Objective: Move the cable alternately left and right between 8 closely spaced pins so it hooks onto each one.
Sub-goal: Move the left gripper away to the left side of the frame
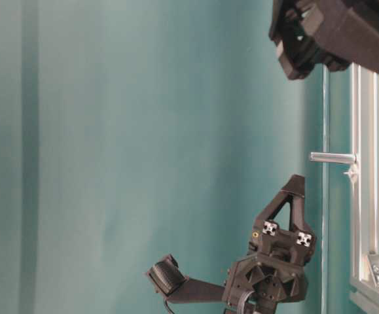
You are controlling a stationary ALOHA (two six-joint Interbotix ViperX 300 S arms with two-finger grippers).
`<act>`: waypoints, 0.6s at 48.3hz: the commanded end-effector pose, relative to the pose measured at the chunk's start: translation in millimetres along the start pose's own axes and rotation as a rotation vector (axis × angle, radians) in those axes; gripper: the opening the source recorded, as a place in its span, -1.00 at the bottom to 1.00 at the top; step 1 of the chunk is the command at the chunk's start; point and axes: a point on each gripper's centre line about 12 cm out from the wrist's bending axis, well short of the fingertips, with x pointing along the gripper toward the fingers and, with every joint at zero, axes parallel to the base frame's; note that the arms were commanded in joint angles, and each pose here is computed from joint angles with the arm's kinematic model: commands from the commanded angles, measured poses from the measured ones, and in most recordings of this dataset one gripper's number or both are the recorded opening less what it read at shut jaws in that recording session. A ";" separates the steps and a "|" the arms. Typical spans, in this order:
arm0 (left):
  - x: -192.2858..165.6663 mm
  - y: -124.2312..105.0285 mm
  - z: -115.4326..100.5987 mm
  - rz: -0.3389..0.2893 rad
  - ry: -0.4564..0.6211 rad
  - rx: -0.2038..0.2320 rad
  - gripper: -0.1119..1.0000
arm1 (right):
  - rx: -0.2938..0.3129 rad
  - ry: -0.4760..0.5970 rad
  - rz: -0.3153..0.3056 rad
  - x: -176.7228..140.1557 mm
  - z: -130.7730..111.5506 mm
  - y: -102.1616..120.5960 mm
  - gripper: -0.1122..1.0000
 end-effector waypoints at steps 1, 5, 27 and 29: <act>-3.0 -19.0 27.1 -0.069 -0.063 0.047 -0.54 | 0.004 -0.027 0.011 1.9 8.5 4.5 -0.46; -7.8 -23.2 29.7 -0.080 -0.038 0.052 -0.73 | 0.012 -0.003 0.017 3.9 7.8 7.1 -0.67; -35.2 -51.0 53.2 -0.158 0.055 0.054 -0.80 | 0.138 0.204 0.052 14.7 42.9 31.5 -0.79; -37.4 -53.5 51.1 -0.165 0.082 0.057 -0.80 | 0.152 0.252 0.047 16.0 44.9 33.0 -0.79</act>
